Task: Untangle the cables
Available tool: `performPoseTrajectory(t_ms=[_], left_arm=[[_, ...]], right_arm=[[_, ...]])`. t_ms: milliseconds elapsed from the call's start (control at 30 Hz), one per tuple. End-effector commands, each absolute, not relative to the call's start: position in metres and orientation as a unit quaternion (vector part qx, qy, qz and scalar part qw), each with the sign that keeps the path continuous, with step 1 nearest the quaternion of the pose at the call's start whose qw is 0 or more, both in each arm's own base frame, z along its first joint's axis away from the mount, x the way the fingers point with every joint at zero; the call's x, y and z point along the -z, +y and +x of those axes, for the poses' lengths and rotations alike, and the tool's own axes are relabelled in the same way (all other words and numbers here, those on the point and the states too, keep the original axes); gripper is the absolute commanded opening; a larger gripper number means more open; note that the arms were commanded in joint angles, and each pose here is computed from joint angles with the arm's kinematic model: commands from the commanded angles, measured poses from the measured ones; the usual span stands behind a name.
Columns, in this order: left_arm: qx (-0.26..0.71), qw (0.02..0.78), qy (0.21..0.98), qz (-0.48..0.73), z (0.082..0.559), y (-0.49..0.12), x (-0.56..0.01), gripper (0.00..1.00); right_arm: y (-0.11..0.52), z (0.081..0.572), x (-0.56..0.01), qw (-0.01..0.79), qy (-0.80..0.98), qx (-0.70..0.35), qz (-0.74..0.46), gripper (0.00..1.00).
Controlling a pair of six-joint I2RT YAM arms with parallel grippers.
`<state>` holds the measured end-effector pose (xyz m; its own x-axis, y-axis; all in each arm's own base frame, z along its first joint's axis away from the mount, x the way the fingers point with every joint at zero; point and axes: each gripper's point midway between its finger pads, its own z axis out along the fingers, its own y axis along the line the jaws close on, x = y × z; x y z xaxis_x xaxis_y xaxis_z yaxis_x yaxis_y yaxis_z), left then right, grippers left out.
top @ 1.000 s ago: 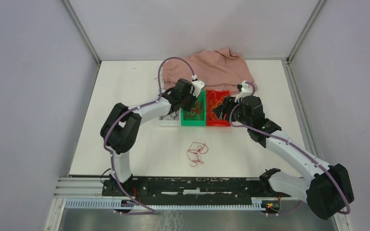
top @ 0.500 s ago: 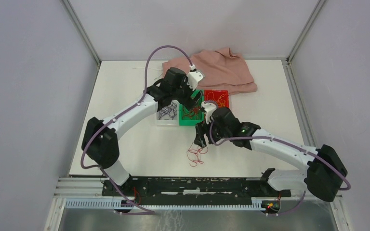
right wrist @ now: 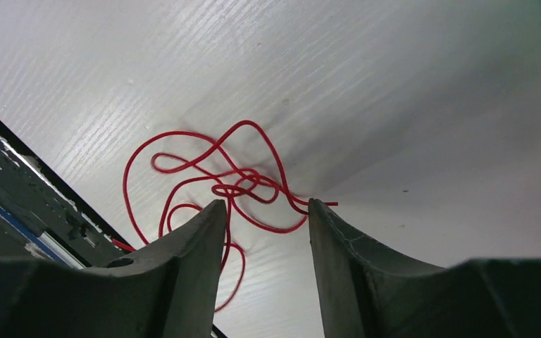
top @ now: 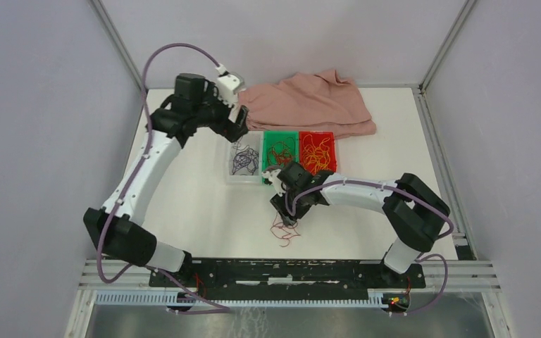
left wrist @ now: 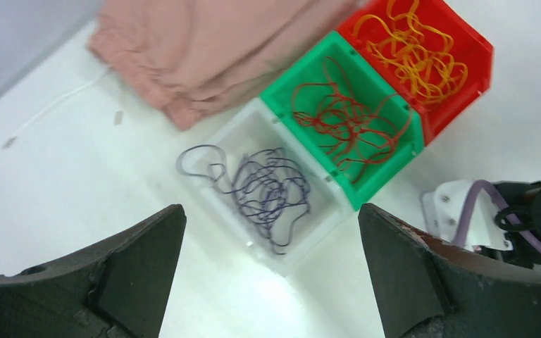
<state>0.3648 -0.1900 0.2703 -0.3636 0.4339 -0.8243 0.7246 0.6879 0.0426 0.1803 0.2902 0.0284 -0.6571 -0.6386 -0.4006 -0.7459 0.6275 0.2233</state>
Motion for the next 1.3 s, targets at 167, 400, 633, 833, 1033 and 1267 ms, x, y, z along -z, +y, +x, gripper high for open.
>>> performPoseTrajectory(t_ms=[167,400,633,833,1033,1267], left_arm=[[0.139,0.524,0.773,0.329,0.344,-0.106,-0.340,1.00],[0.125,0.516,0.802,0.273,0.356,-0.073,-0.317,1.00],[0.131,0.509,0.814,0.247,0.355,-0.067,-0.306,0.99],[0.117,0.530,0.801,0.252,0.348,-0.064,-0.309,0.99],[0.125,0.529,0.802,0.248,0.345,-0.066,-0.300,0.99],[0.131,0.538,0.796,0.242,0.346,-0.067,-0.300,0.99]], right_arm=[[0.304,0.186,-0.058,0.163,0.887,-0.190,-0.389,0.01],[0.302,0.226,-0.164,0.279,0.872,-0.204,-0.347,0.00],[0.281,0.315,-0.224,0.377,0.874,-0.153,-0.266,0.00],[0.276,0.376,-0.202,0.393,0.882,-0.071,-0.250,0.00],[0.292,0.412,-0.164,0.376,0.892,-0.037,-0.248,0.00],[0.315,0.428,-0.119,0.338,0.911,-0.037,-0.234,0.00]])
